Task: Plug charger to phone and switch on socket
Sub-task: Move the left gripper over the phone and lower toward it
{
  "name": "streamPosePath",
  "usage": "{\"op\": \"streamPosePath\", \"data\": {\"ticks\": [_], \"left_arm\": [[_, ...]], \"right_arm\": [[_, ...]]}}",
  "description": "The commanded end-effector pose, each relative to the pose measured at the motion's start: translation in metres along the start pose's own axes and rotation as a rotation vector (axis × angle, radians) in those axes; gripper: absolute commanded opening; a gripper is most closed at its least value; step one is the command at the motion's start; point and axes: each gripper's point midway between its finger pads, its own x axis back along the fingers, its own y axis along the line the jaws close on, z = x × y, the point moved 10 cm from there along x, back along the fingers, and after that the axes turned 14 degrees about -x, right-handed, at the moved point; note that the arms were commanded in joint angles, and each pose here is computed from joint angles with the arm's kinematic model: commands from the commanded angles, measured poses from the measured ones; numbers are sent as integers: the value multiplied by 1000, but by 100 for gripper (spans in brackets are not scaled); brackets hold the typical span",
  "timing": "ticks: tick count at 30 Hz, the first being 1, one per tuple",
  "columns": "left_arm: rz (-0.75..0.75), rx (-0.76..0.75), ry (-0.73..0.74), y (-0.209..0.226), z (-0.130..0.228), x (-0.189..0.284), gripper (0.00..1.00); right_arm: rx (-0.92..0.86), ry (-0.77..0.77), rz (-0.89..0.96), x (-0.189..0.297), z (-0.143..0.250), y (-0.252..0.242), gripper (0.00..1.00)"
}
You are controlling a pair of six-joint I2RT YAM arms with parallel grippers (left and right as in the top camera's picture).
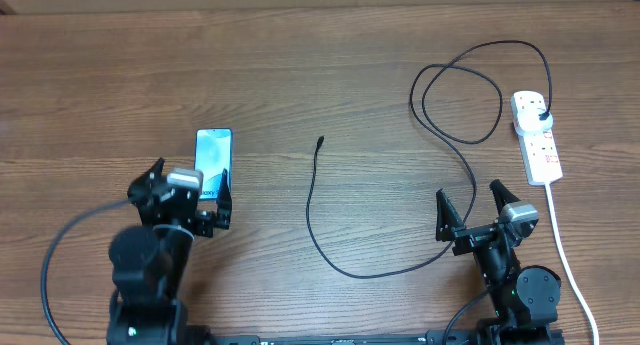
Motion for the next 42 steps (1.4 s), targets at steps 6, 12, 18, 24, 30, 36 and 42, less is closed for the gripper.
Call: {"op": "streamPosePath", "data": {"ticks": [6,12,18,24,30,36,42], "left_arm": [[144,42,95,20,-51,-27,100],[243,80,191,29,-73,-49,100],[331,125,327,36,-87,-73,100],[393,157,471,39,-90,-93,100],[451,182,512,34,-83,-98,99],[463,189,540,32,-79,-99,99],[464,190,545,32,-78,-98,99]], "right_arm": [[-2,1,-10,0,3,0,100],[-2,1,-10,0,3,0,100],[-2,1,-10,0,3,0,100],[-2,1,-10,0,3,0,100],[-2,1,-10,0,3,0,100],[-2,1,-10,0,3,0,100],[-2,1,-10,0,3,0,100]]}}
